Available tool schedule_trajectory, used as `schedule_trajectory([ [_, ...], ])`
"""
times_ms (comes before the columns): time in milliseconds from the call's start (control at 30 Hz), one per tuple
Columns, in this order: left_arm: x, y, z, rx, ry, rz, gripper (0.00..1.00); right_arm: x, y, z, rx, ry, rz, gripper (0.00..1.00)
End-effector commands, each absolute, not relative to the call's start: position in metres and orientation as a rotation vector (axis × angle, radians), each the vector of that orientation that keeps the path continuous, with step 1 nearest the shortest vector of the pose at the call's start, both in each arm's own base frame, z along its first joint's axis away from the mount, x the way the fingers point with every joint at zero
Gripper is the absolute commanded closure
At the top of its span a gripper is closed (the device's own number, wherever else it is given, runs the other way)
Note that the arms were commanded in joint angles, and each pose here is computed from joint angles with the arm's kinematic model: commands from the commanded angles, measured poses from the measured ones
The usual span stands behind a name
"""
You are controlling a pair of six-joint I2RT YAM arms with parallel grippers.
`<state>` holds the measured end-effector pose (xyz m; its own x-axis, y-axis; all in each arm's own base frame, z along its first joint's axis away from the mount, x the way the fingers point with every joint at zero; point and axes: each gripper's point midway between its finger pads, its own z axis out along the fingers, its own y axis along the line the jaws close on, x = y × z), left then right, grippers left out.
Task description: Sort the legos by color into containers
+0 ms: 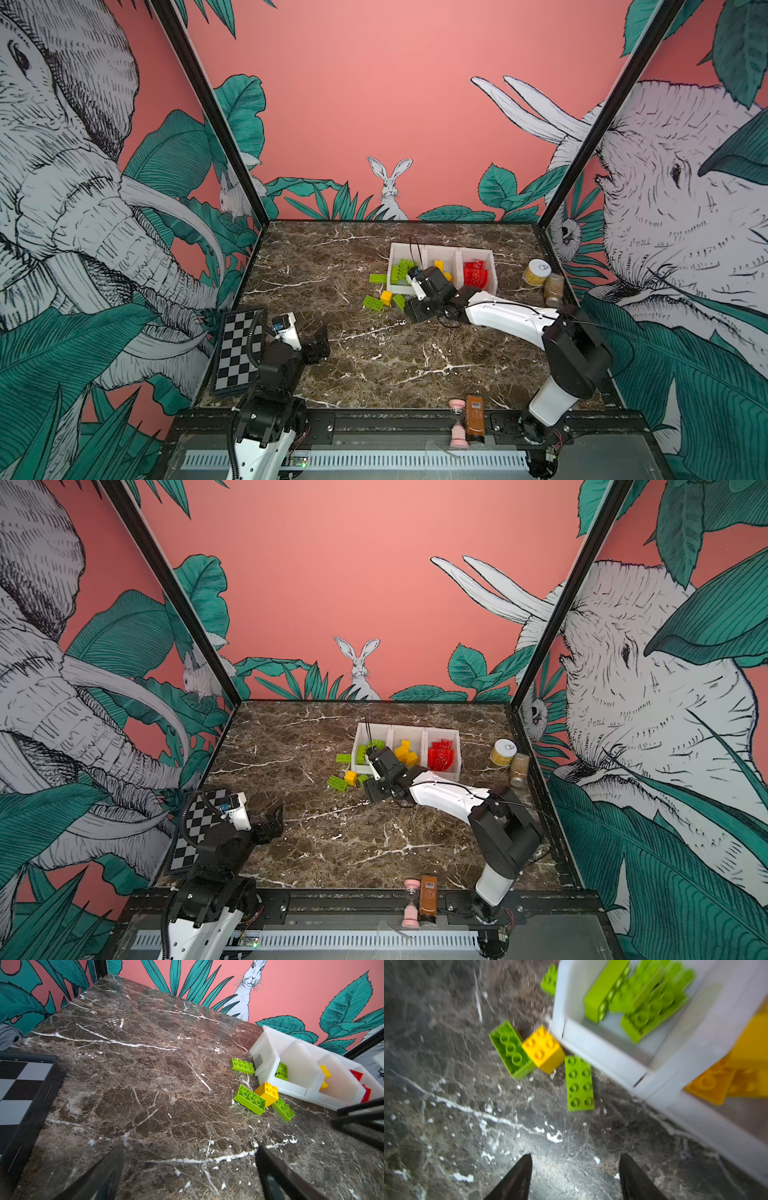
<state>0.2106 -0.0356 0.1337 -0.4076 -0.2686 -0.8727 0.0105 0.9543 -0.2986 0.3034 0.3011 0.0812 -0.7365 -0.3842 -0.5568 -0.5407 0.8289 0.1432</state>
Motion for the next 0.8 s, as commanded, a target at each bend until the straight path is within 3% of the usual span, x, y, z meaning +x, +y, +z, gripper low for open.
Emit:
schedule_trajectory([
  [0,0.213,-0.036,0.132,-0.183,1.971,-0.307,0.01,0.307,0.318,0.081,-0.695,2.435,0.436,0.33],
  [567,0.213,-0.038,0.132,-0.174,1.972,-0.311,0.01,0.332,0.322,0.042,-0.770,2.465,0.251,0.33],
  [767,0.213,-0.038,0.132,-0.173,1.973,-0.312,0.01,0.339,0.328,0.035,-0.796,2.468,0.248,0.38],
])
